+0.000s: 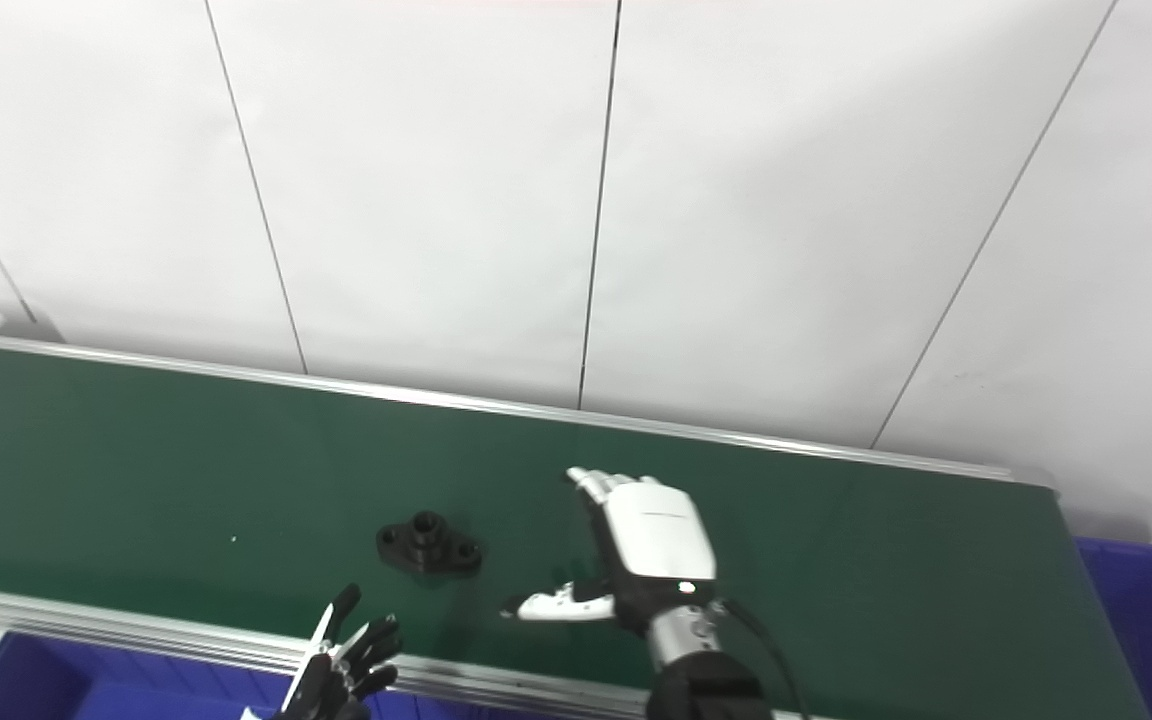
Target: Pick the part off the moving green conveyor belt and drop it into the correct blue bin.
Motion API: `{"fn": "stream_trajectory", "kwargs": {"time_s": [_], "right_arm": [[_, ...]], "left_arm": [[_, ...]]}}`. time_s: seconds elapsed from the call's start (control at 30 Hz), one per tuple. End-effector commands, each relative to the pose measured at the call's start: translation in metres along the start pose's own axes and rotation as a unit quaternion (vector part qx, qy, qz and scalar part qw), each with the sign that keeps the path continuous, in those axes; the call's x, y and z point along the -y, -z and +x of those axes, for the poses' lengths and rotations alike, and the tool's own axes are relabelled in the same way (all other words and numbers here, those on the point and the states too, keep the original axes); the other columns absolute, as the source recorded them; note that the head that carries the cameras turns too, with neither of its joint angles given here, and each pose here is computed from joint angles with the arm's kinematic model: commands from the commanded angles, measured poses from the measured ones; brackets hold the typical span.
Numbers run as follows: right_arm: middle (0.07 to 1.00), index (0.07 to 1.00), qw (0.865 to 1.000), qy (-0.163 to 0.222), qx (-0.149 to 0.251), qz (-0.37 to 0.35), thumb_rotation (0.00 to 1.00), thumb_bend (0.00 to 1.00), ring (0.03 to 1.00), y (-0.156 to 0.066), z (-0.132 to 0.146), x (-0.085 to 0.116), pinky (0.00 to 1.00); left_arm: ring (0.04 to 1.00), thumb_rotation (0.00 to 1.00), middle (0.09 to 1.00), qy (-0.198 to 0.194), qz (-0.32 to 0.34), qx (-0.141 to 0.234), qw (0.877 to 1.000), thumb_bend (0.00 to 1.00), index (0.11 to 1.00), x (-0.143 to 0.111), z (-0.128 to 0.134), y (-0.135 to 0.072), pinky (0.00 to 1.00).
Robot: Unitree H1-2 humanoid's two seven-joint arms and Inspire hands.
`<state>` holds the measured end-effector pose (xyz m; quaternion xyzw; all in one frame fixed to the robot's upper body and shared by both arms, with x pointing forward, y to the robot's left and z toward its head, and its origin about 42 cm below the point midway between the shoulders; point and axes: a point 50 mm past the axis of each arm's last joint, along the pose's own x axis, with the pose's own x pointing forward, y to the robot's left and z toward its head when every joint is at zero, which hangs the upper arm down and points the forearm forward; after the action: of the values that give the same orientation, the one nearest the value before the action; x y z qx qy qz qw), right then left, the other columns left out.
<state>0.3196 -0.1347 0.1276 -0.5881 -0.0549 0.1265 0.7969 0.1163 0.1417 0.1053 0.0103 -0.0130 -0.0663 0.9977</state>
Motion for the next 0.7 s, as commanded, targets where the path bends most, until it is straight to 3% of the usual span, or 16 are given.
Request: {"fn": "stream_trajectory", "kwargs": {"time_s": [0.0, 0.37, 0.47, 0.67], "right_arm": [[0.863, 0.87, 1.0, 0.025, 0.006, -0.003, 0.65, 0.98, 0.87, -0.016, 0.013, 0.014, 0.91], [0.841, 0.863, 1.0, -0.017, 0.008, -0.022, 0.63, 0.98, 0.849, -0.031, 0.033, -0.004, 0.89], [0.826, 0.858, 0.999, -0.022, 0.014, -0.028, 0.62, 0.99, 0.808, -0.032, 0.037, -0.009, 0.79], [0.821, 0.855, 0.998, -0.041, 0.015, -0.05, 0.6, 0.98, 0.789, -0.03, 0.042, -0.019, 0.76]], "left_arm": [[0.866, 0.85, 0.894, -0.008, -0.008, 0.02, 1.0, 0.52, 0.999, 0.003, 0.001, -0.011, 0.83], [0.847, 0.85, 0.88, -0.011, -0.01, 0.017, 1.0, 0.53, 0.989, 0.011, -0.001, -0.017, 0.81], [0.84, 0.85, 0.875, -0.012, -0.01, 0.015, 1.0, 0.53, 0.987, 0.013, -0.001, -0.018, 0.8], [0.827, 0.82, 0.864, -0.016, -0.015, 0.017, 1.0, 0.52, 0.979, 0.017, -0.002, -0.021, 0.78]]}}
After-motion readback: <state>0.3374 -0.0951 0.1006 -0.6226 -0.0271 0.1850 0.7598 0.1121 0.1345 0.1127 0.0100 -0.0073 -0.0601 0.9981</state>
